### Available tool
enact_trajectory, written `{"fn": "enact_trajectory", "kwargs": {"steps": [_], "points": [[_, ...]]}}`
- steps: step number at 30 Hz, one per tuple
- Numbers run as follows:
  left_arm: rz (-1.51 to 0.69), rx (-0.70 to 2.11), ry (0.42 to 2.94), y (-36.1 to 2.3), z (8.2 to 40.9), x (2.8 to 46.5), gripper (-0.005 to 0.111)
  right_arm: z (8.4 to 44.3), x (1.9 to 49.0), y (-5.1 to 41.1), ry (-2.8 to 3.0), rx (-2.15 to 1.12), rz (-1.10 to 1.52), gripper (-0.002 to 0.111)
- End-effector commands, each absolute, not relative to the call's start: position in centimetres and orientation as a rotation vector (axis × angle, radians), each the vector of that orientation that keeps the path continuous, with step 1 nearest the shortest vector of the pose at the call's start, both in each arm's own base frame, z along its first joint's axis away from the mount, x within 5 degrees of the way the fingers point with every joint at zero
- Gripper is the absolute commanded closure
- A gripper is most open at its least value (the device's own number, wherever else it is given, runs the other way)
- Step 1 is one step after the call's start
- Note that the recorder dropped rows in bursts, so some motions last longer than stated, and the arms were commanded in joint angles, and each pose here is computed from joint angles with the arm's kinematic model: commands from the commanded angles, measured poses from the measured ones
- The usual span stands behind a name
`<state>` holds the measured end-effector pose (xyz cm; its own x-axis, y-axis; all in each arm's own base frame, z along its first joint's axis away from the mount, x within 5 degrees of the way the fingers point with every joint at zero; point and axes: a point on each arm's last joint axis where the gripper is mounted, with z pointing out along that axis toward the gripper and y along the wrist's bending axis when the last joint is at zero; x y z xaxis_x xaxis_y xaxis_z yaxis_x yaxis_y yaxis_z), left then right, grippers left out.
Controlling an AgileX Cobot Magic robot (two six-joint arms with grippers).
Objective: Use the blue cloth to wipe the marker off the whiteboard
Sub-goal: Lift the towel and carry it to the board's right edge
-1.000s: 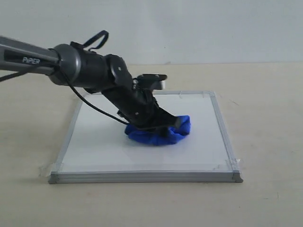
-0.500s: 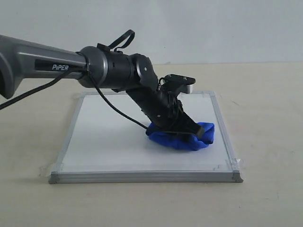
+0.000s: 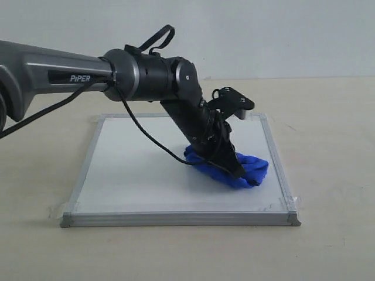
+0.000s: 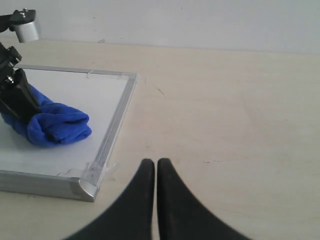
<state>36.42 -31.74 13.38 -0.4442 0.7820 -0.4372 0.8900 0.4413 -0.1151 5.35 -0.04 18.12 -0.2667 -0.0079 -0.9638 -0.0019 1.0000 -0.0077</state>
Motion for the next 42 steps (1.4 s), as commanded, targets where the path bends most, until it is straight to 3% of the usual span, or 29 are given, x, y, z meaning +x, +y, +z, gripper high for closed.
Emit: {"fn": "enact_trajectory", "kwargs": {"steps": [1, 6, 13, 25, 42], "points": [[-0.466, 1.66, 2.135, -33.1, 16.9, 37.0, 0.102, 18.2, 5.3, -0.1, 1.831, -0.009, -0.011, 0.109], [-0.349, 1.984, 1.652, -34.6, 21.2, 37.3, 0.102, 18.2, 5.3, -0.1, 1.831, -0.009, -0.011, 0.109], [-0.262, 1.926, 1.49, -36.0, 23.1, 38.1, 0.102, 18.2, 5.3, -0.1, 1.831, -0.009, -0.011, 0.109], [-0.336, 2.112, 1.288, -38.8, 19.2, 36.5, 0.102, 18.2, 5.3, -0.1, 1.831, -0.009, -0.011, 0.109], [-0.446, 1.972, 1.238, -41.0, 13.9, 37.1, 0.102, 18.2, 5.4, -0.1, 1.826, -0.009, -0.01, 0.109]]}}
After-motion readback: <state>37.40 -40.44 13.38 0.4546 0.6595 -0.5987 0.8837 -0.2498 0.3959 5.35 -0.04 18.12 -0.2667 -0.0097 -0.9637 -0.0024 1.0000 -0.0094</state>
